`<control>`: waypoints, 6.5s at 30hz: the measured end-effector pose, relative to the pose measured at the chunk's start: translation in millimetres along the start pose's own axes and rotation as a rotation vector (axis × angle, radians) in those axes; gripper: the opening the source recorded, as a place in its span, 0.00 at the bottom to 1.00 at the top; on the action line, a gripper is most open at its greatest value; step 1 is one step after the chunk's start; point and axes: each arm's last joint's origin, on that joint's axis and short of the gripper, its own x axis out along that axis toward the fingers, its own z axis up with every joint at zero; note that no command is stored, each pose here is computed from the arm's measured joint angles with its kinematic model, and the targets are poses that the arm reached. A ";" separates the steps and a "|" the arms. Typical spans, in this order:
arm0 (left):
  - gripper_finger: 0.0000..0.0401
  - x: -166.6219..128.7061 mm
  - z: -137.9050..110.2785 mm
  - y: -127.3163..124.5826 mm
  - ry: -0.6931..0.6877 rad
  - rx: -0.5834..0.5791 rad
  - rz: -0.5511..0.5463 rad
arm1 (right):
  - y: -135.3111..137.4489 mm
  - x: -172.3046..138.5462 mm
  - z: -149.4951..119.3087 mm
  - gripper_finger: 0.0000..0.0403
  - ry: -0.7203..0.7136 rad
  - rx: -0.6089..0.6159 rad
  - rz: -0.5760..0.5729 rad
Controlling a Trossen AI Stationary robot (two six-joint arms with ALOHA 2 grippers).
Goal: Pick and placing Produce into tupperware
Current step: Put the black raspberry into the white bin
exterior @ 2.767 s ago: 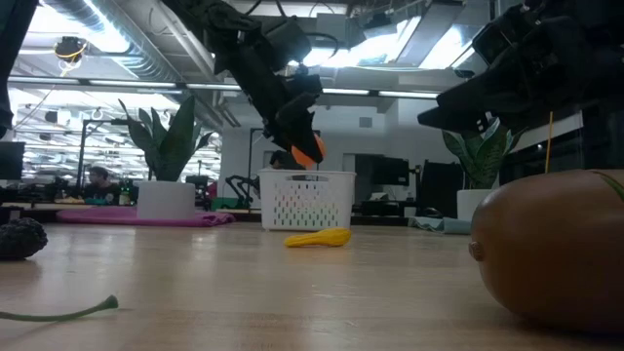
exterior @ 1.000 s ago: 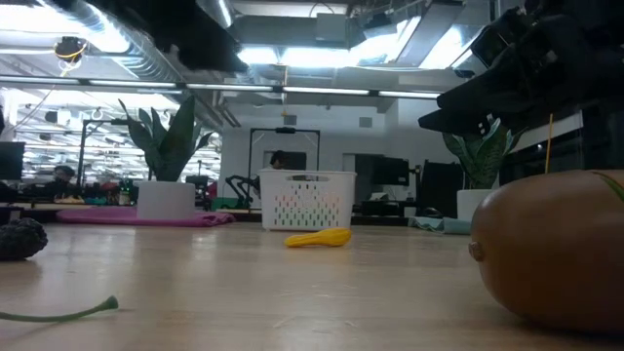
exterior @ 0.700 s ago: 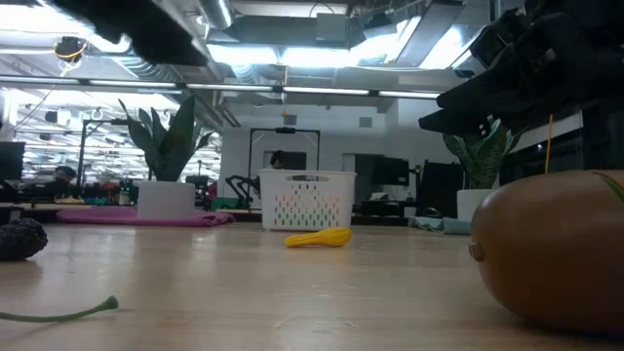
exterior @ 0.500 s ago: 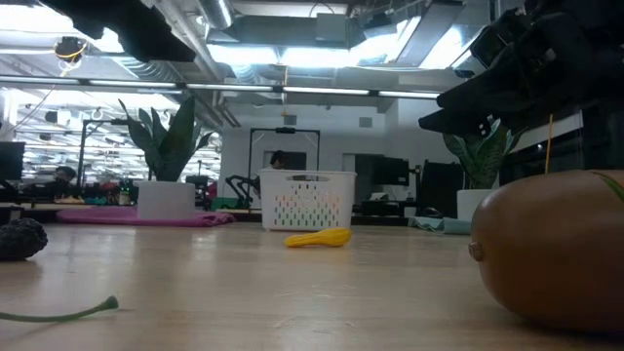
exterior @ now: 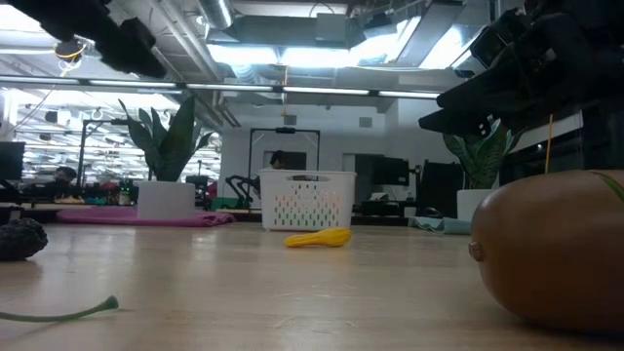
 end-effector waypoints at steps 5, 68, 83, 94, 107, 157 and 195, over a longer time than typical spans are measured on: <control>0.71 1.4 3.5 -12.4 0.115 -0.071 -0.041 | 0.0 0.0 0.0 0.68 0.000 -0.001 -0.001; 0.71 116.2 -7.5 -99.1 0.717 -0.204 0.168 | -1.0 0.0 -1.3 0.68 0.011 0.001 -0.029; 0.71 132.6 -26.1 -102.6 0.804 -0.190 0.189 | -1.0 0.0 -1.3 0.68 0.010 0.030 -0.029; 0.59 134.0 -26.0 -103.8 0.791 -0.221 0.188 | -1.0 0.0 -1.3 0.68 0.010 0.028 -0.029; 0.33 136.4 -24.8 -105.0 0.752 -0.226 0.189 | -1.0 0.0 -1.3 0.68 0.010 0.027 -0.029; 0.20 74.1 26.9 -77.3 0.630 -0.107 0.098 | -2.1 -0.4 -8.4 0.68 0.083 0.039 -0.042; 0.20 108.5 -28.3 -16.7 -0.303 -0.038 -0.079 | -2.0 -0.4 -8.5 0.68 0.084 0.037 -0.041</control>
